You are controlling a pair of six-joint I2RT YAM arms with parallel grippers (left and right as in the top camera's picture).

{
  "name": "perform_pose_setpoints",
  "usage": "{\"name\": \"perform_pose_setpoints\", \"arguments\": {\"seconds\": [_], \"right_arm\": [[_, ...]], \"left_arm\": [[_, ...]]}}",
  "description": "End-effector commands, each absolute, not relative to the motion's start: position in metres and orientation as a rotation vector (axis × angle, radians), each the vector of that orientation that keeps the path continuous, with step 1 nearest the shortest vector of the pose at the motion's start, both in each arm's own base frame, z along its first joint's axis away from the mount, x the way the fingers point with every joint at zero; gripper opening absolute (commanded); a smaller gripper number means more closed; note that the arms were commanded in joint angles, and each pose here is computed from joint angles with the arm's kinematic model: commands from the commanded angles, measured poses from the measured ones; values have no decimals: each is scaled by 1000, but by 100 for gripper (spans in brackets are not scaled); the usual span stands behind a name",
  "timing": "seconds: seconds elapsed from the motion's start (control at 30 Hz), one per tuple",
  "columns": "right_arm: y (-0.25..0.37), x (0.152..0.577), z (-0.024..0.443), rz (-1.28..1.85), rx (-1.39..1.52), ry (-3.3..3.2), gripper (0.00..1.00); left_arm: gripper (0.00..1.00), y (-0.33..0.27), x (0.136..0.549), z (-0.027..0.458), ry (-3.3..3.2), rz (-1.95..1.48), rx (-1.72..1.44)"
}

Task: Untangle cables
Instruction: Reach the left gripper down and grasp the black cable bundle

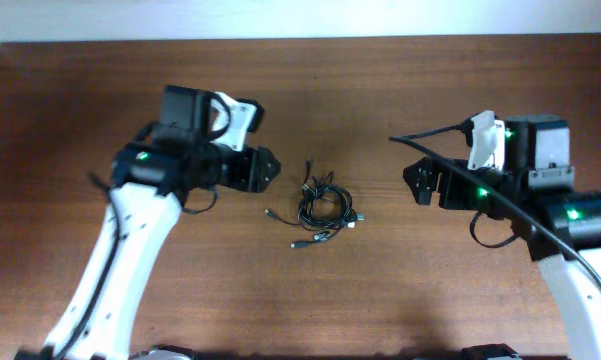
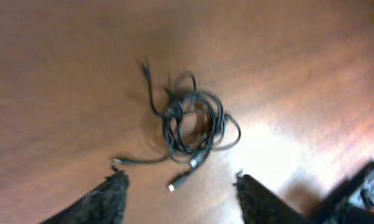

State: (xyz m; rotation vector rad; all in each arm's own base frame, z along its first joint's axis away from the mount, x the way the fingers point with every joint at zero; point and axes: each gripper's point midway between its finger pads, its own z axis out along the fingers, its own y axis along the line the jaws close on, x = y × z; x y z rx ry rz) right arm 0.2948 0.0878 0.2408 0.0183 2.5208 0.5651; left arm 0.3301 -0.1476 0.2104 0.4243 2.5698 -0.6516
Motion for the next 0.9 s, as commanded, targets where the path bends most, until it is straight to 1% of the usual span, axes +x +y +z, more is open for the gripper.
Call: {"name": "perform_pose_setpoints", "arguments": {"seconds": [0.0,0.1,0.23,0.37,0.43,0.57,0.63,0.7,0.87], "right_arm": [[93,298,239,588,-6,2535,99],[93,299,238,587,-5,2539,99],[92,299,238,581,-3,2538,99],[92,300,238,577,-4,2532,99],[92,300,238,577,-3,2532,99],[92,301,239,577,-4,2527,99],[92,302,239,576,-5,2525,99],[88,303,238,547,5,2526,99],[86,303,237,531,11,2529,99]], "left_arm": [[50,-170,326,172,2711,-671,467],[43,-177,322,132,2852,-594,458],[43,-189,318,91,2963,-585,499],[43,-190,320,62,3028,-577,494],[41,-190,320,51,3053,-575,490],[31,-192,323,35,3070,-577,490],[30,-196,324,27,3072,-577,503],[30,-205,327,21,3047,-581,535],[35,-222,326,17,3014,-586,602]]}}
